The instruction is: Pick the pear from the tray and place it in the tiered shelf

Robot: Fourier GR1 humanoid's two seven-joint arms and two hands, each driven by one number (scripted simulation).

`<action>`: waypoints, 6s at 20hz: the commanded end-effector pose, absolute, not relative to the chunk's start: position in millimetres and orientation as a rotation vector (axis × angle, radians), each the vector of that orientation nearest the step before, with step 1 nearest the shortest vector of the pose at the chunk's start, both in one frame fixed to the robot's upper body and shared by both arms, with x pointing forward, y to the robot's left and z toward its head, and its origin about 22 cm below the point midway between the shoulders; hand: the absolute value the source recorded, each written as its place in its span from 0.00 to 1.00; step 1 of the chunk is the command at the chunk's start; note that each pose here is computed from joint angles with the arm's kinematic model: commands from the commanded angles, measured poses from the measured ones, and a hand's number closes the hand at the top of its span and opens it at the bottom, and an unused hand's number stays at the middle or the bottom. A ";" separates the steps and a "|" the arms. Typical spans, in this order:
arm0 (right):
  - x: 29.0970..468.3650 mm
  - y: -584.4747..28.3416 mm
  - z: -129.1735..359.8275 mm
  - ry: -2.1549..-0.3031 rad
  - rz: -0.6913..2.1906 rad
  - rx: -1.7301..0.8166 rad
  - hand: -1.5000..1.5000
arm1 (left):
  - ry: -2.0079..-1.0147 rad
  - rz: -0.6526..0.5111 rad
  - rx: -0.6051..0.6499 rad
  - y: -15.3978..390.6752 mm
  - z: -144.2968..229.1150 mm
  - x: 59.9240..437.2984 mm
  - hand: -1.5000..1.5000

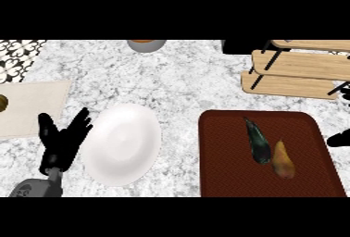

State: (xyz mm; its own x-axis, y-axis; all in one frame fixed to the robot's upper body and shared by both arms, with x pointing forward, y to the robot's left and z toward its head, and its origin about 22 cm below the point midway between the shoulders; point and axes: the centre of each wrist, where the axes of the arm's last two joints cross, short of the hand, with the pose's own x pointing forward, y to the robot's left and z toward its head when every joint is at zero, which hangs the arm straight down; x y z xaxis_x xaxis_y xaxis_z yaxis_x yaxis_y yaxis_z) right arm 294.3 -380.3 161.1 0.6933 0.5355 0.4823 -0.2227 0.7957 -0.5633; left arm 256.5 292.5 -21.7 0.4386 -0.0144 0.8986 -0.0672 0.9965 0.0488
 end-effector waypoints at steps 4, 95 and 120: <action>326.1 -330.9 141.7 -0.521 0.514 -0.622 0.00 | -1.118 0.029 0.071 301.4 -23.8 256.9 0.50; 225.0 -257.9 246.9 -1.596 0.646 -0.856 1.00 | -1.109 0.044 0.109 302.4 -17.7 249.3 0.50; 337.5 -372.6 367.0 -1.535 0.538 -0.903 1.00 | -1.121 0.029 0.101 278.9 -29.0 256.7 0.50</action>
State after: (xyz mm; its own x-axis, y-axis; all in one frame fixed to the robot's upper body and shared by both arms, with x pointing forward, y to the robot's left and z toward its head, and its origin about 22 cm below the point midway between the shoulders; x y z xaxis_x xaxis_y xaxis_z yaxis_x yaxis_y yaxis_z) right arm 325.0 -354.3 362.7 0.0144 0.7769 0.6294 0.2817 0.6009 -0.7481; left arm 252.5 287.4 -29.0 0.4400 -0.0171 0.8978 -0.0662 0.9965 0.0514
